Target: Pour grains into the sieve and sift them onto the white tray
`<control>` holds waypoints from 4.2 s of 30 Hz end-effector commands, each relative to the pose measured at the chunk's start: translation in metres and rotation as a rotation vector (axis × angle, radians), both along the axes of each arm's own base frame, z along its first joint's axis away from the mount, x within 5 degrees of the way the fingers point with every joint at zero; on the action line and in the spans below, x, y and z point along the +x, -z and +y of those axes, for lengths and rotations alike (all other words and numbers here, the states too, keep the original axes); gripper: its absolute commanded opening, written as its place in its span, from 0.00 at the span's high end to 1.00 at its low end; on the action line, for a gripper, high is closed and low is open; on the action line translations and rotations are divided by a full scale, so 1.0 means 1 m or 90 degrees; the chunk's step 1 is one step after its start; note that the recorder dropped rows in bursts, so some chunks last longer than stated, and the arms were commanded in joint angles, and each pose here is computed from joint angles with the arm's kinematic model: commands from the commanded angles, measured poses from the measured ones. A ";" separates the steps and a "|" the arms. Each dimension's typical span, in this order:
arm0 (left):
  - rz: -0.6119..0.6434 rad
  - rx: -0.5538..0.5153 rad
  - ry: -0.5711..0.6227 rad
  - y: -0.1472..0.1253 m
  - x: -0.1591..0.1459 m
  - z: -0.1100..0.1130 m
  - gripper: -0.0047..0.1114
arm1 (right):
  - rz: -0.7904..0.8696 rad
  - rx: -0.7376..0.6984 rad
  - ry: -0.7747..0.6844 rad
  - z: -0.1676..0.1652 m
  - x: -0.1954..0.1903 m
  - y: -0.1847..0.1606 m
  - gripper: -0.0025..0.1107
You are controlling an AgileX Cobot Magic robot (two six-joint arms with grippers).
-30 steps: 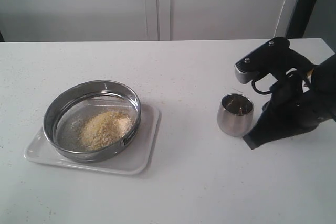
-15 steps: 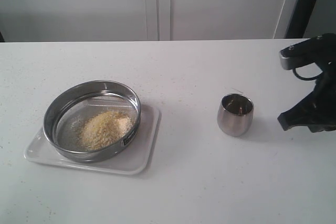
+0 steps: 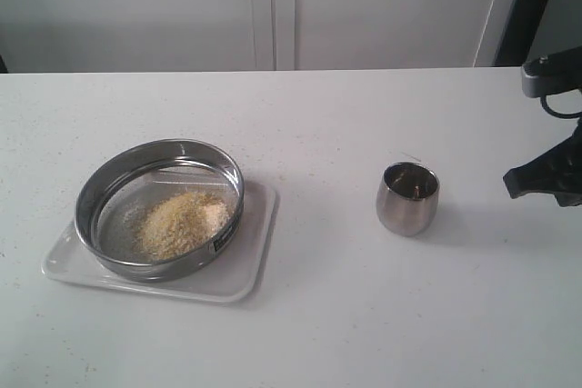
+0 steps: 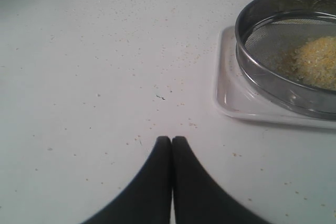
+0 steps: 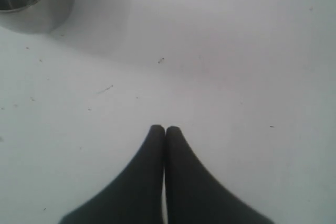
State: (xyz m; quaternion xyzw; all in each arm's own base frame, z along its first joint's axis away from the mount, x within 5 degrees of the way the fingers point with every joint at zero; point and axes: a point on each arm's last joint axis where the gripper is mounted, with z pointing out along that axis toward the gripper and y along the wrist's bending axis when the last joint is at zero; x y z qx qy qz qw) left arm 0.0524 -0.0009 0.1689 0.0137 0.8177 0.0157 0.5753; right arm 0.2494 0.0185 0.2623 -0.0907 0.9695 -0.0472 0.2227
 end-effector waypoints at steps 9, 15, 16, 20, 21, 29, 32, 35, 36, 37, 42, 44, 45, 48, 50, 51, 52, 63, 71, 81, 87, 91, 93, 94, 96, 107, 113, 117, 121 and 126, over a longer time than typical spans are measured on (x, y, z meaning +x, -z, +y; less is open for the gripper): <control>-0.075 -0.101 -0.022 -0.009 0.003 -0.001 0.96 | -0.019 0.118 0.141 0.005 0.002 -0.001 0.98; -0.129 -0.100 -0.027 -0.017 0.004 0.000 0.96 | -0.020 0.118 0.142 0.005 0.003 -0.001 0.98; -0.134 -0.100 -0.027 -0.017 0.004 0.001 0.96 | -0.020 0.118 0.142 0.005 0.003 -0.001 0.98; -0.158 -0.106 -0.031 -0.021 0.005 0.001 0.96 | -0.023 0.112 0.135 0.005 0.003 -0.002 0.98; -0.160 -0.106 -0.031 -0.021 0.005 0.001 0.96 | -0.028 0.108 0.132 0.004 0.003 -0.002 0.98; -0.167 -0.237 -0.060 -0.022 0.005 0.001 0.96 | -0.058 0.089 0.117 0.002 0.007 -0.004 0.98; -0.191 -0.243 -0.060 -0.025 0.005 0.002 0.96 | -0.058 0.089 0.117 0.002 0.007 -0.004 0.98; -0.230 -0.163 -0.046 -0.031 0.005 0.003 0.96 | -0.058 0.089 0.117 0.002 0.007 -0.004 0.98; -0.246 -0.146 -0.044 -0.033 0.005 0.003 0.96 | -0.058 0.089 0.117 0.002 0.007 -0.004 0.98; -0.261 -0.163 -0.047 -0.035 0.005 0.004 0.96 | -0.058 0.089 0.117 0.002 0.007 -0.004 0.98; -0.232 -0.244 -0.057 -0.037 0.005 0.002 0.96 | -0.058 0.089 0.117 0.002 0.007 -0.004 0.98; -0.175 -0.241 -0.057 -0.042 0.006 0.001 0.96 | -0.058 0.089 0.117 0.002 0.007 -0.004 0.98; -0.149 -0.238 -0.058 -0.045 0.008 0.001 0.96 | -0.058 0.089 0.117 0.002 0.007 -0.004 0.98; -0.088 -0.225 -0.062 -0.052 0.015 0.000 0.96 | -0.058 0.089 0.117 0.002 0.007 -0.004 0.98; -0.049 -0.206 -0.060 -0.057 0.022 0.000 0.96 | -0.058 0.089 0.117 0.002 0.007 -0.004 0.98; -0.030 -0.200 -0.060 -0.059 0.025 0.000 0.96 | -0.058 0.089 0.117 0.002 0.007 -0.004 0.98; -0.005 -0.199 -0.060 -0.062 0.028 0.000 0.96 | -0.058 0.089 0.117 0.002 0.007 -0.004 0.98; 0.238 -0.020 0.067 -0.103 0.076 -0.005 0.96 | -0.059 0.091 0.118 0.002 0.007 -0.004 0.98; 0.281 -0.033 0.211 -0.124 0.122 -0.020 0.96 | -0.060 0.091 0.117 0.003 0.007 -0.004 0.98; 0.401 -0.059 0.255 -0.124 0.175 -0.022 0.96 | -0.060 0.092 0.118 0.003 0.007 -0.004 0.98; 0.448 -0.063 0.274 -0.123 0.205 -0.022 0.96 | -0.060 0.091 0.117 0.003 0.007 -0.004 0.98; 0.473 -0.046 0.289 -0.122 0.220 -0.024 0.96 | -0.060 0.091 0.117 0.003 0.007 -0.004 0.98; 0.491 -0.017 0.295 -0.120 0.227 -0.028 0.96 | -0.060 0.091 0.117 0.003 0.007 -0.004 0.98; 0.501 -0.006 0.293 -0.118 0.230 -0.030 0.96 | -0.060 0.091 0.117 0.003 0.007 -0.004 0.98; 0.517 0.008 0.278 -0.115 0.237 -0.034 0.96 | -0.062 0.092 0.116 0.003 0.008 -0.004 0.98; 0.557 0.001 0.222 -0.100 0.275 -0.039 0.60 | -0.062 0.093 0.118 0.003 0.008 -0.004 0.98; 0.551 0.010 0.247 -0.096 0.286 -0.041 0.43 | -0.063 0.093 0.118 0.003 0.008 -0.004 0.98; 0.554 0.010 0.247 -0.092 0.294 -0.043 0.45 | -0.063 0.093 0.118 0.003 0.008 -0.004 0.98; 0.570 0.008 0.245 -0.083 0.306 -0.045 0.45 | -0.064 0.093 0.118 0.003 0.008 -0.004 0.98; 0.574 0.039 0.272 -0.067 0.312 -0.060 0.45 | -0.064 0.093 0.118 0.003 0.008 -0.004 0.98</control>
